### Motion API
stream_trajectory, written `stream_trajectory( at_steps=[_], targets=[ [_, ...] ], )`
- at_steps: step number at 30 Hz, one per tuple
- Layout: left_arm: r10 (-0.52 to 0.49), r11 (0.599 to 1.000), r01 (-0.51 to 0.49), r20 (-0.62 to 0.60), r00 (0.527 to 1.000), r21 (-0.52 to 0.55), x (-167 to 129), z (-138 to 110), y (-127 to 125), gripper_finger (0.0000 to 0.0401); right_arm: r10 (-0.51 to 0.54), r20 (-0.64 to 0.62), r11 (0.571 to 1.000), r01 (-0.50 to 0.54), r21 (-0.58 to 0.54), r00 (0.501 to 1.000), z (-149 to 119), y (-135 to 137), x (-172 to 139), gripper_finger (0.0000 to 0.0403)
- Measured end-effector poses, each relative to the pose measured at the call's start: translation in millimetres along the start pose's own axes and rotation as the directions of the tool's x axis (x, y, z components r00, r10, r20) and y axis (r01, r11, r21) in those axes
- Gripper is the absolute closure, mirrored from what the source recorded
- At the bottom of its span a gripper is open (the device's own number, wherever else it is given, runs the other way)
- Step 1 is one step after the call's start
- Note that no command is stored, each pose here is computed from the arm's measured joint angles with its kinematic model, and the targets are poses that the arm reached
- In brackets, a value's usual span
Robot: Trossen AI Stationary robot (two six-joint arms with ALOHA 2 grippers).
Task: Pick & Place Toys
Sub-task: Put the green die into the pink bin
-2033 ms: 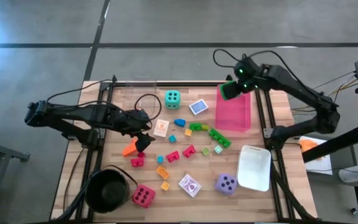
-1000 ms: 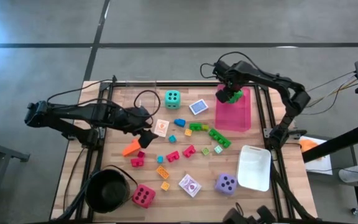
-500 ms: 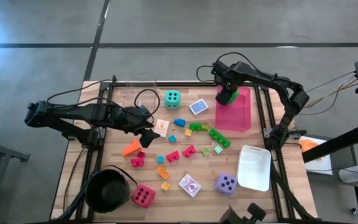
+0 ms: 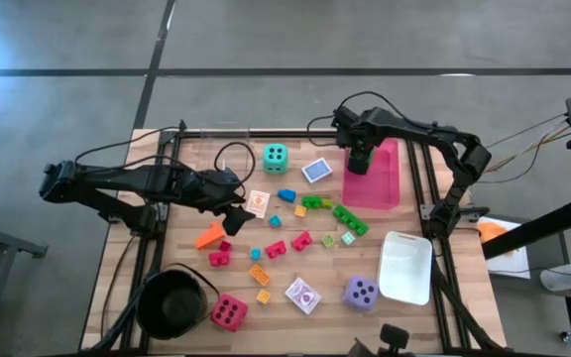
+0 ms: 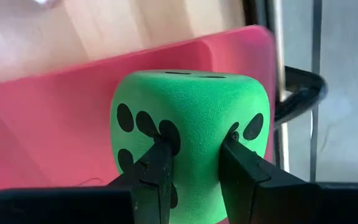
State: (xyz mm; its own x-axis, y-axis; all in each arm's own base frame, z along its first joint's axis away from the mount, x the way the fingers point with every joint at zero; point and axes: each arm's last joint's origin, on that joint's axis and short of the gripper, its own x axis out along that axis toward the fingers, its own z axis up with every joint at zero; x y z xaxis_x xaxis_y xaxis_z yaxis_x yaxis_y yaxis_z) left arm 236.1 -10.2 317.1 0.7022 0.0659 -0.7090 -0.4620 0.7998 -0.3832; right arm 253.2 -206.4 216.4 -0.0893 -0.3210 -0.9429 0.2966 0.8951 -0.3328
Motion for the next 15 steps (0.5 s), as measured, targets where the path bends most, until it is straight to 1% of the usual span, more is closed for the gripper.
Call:
stream_trajectory(
  at_steps=[3,8,12,15],
  targets=[
    [0.0,1.0,0.0,0.0,1.0,0.0,0.1,0.0,0.0,0.0083,-0.009,0.002,0.999,0.009,-0.048,1.0,-0.7,6.4,4.4,0.0317],
    [0.0,1.0,0.0,-0.001,1.0,-0.003,0.1,0.0,0.0,0.0083,-0.059,0.033,0.99,0.062,-0.124,0.998,1.3,17.7,6.1,0.0317],
    [0.0,1.0,0.0,0.0,1.0,-0.004,0.1,0.0,0.0,0.0083,-0.071,0.043,0.988,0.076,-0.137,0.997,1.3,21.2,8.7,0.0318],
    [0.0,1.0,0.0,0.0,1.0,-0.004,0.1,0.0,0.0,0.0083,-0.073,0.041,0.99,0.078,-0.117,0.996,0.9,21.7,9.5,0.0318]
  ],
)
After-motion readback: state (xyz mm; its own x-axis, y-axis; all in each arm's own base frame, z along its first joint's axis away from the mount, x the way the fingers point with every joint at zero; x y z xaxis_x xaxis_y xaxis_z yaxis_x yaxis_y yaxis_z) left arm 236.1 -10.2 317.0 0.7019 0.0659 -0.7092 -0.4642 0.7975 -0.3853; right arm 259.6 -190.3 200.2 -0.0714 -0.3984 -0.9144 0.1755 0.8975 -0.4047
